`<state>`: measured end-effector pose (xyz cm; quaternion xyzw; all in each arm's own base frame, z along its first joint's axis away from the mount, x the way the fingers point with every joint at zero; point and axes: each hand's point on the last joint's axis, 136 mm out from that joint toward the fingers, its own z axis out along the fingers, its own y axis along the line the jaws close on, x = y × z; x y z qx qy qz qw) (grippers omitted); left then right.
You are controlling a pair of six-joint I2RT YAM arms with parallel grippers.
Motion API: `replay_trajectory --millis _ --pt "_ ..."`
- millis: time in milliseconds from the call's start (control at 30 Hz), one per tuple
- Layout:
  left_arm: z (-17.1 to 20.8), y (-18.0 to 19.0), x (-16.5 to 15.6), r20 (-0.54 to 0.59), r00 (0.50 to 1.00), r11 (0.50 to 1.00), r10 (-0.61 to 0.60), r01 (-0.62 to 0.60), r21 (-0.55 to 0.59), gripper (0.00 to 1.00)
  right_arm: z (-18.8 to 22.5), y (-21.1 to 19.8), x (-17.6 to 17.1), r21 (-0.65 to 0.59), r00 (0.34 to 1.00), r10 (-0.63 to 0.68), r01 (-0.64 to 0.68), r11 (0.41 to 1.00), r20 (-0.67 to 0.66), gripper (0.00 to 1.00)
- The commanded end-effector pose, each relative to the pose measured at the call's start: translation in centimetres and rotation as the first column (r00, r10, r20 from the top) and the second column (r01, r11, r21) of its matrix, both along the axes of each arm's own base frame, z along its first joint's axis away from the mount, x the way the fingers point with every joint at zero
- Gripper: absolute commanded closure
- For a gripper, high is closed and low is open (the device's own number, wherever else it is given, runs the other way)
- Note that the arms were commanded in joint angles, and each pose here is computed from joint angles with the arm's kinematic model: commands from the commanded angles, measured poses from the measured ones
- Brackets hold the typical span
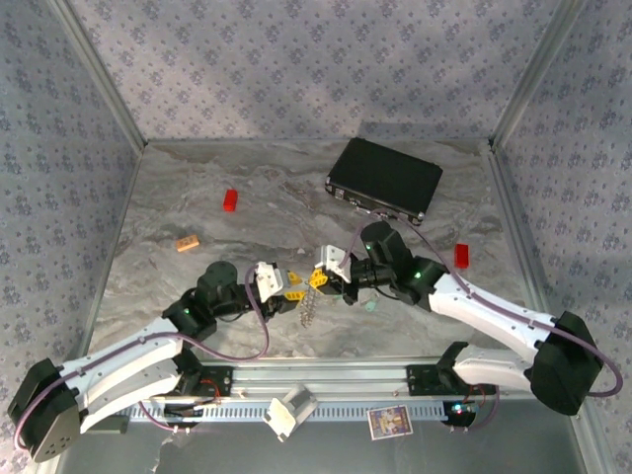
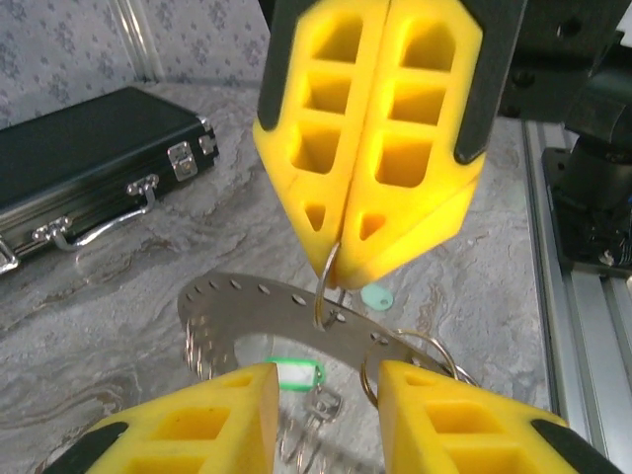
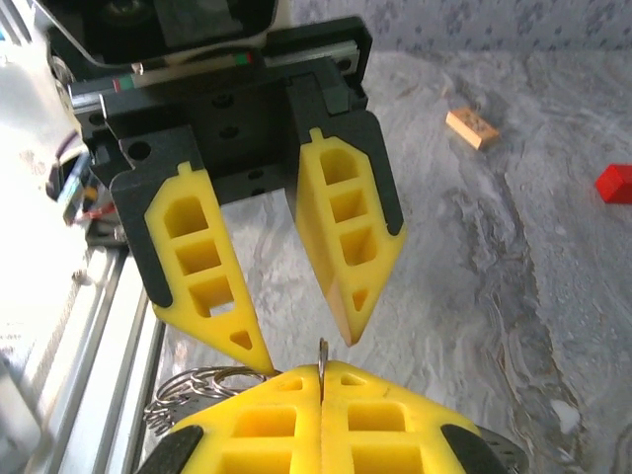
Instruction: Put the keys on the keyring
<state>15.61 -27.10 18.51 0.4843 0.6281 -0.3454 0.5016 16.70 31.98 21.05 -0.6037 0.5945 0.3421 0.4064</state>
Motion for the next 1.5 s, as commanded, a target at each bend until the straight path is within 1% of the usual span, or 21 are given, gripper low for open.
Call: replay_trajectory --millis 0,33,100,333,433,533,767,1100,1233,1333,1400,1467 --pt "0.2 0.0 -0.1 0.023 1.000 0.999 -0.015 0.013 0.045 0.69 -1.5 -1.1 -0.6 -0.159 0.999 0.047 -0.042 0.986 0.025 1.00" --pt "0.4 0.0 -0.1 0.031 0.999 0.999 -0.018 0.016 0.041 0.70 -1.9 -1.3 -0.7 -0.196 0.997 0.063 -0.055 0.979 0.035 1.00" --pt "0.7 -0.2 -0.1 0.043 0.999 0.999 -0.027 0.025 0.038 0.70 -2.0 -1.4 -0.8 -0.223 0.996 0.081 -0.072 0.972 0.035 1.00" --pt "1.0 -1.0 -0.9 0.053 0.993 0.993 -0.109 0.107 0.043 0.73 -1.4 0.1 -1.3 -0.215 0.989 0.134 -0.117 0.970 0.067 1.00" --pt "1.0 -1.1 -1.1 0.061 0.990 0.992 -0.124 0.121 0.045 0.73 -1.3 0.7 -1.3 -0.216 0.987 0.142 -0.123 0.969 0.077 1.00" --pt "1.0 -1.3 -1.2 0.054 0.989 0.989 -0.139 0.136 0.052 0.76 -1.3 1.1 -1.4 -0.213 0.985 0.149 -0.129 0.969 0.082 1.00" --pt "0.3 -0.9 -1.3 0.042 0.989 0.987 -0.139 0.135 0.090 0.77 -1.1 1.5 -1.7 -0.201 0.983 0.158 -0.137 0.970 0.093 1.00" --pt "0.0 -0.6 -1.4 0.040 0.991 0.987 -0.129 0.125 0.100 0.77 -1.1 1.7 -1.6 -0.198 0.984 0.151 -0.130 0.972 0.095 1.00" --pt "0.3 -0.6 -1.4 0.050 0.992 0.991 -0.118 0.115 0.069 0.84 -0.9 1.8 -2.0 -0.170 0.985 0.155 -0.141 0.975 0.076 1.00" --pt "0.5 -0.6 -1.4 0.050 0.992 0.992 -0.119 0.116 0.056 0.85 -0.8 2.2 -2.3 -0.139 0.986 0.156 -0.147 0.979 0.060 1.00" --pt "0.4 -0.7 -1.5 0.047 0.991 0.991 -0.124 0.121 0.054 0.88 -0.8 2.4 -2.5 -0.123 0.986 0.159 -0.151 0.981 0.052 1.00" --pt "0.4 -0.7 -1.5 0.045 0.991 0.991 -0.127 0.124 0.055 0.95 -0.6 2.7 -2.5 -0.102 0.987 0.155 -0.150 0.983 0.046 1.00"
